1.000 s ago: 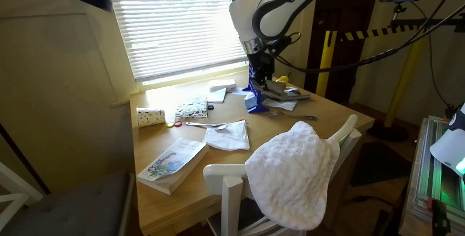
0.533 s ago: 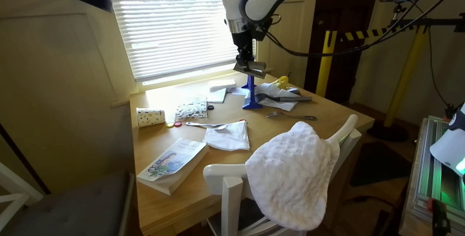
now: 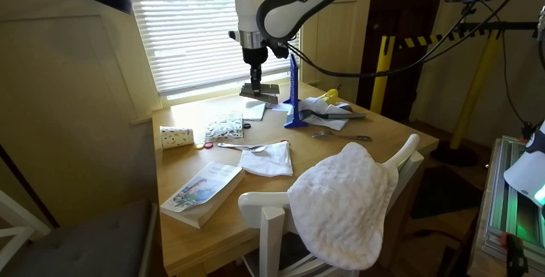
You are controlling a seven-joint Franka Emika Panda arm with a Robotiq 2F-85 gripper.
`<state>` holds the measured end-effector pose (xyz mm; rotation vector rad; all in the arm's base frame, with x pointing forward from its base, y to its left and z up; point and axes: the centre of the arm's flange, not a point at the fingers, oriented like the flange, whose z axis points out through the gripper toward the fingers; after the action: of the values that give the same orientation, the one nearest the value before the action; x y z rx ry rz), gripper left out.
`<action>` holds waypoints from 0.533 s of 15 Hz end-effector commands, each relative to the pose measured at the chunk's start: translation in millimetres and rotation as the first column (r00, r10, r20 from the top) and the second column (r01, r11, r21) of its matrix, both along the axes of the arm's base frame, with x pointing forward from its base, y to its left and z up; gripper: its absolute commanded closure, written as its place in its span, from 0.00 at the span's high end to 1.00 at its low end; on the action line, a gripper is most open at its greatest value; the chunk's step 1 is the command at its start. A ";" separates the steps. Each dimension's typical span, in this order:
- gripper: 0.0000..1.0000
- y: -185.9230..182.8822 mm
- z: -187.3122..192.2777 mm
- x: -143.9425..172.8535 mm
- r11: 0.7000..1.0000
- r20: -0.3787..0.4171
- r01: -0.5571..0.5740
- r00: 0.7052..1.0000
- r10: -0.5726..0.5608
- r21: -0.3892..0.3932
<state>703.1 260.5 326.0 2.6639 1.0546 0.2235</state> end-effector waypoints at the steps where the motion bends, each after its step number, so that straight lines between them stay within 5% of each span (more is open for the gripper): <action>1: 0.36 3.8 -2.7 1.3 1.000 0.000 -0.016 1.000 0.016 0.002; 2: 0.36 4.1 -3.7 2.8 1.000 0.000 -0.023 1.000 0.023 0.002; 3: 0.11 3.1 -2.9 4.2 1.000 0.001 -0.027 1.000 0.027 0.002; 8: 0.11 23.3 -66.2 27.5 0.969 -0.116 -0.247 0.963 0.245 -0.002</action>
<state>703.9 270.5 292.7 2.5996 1.2422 0.1367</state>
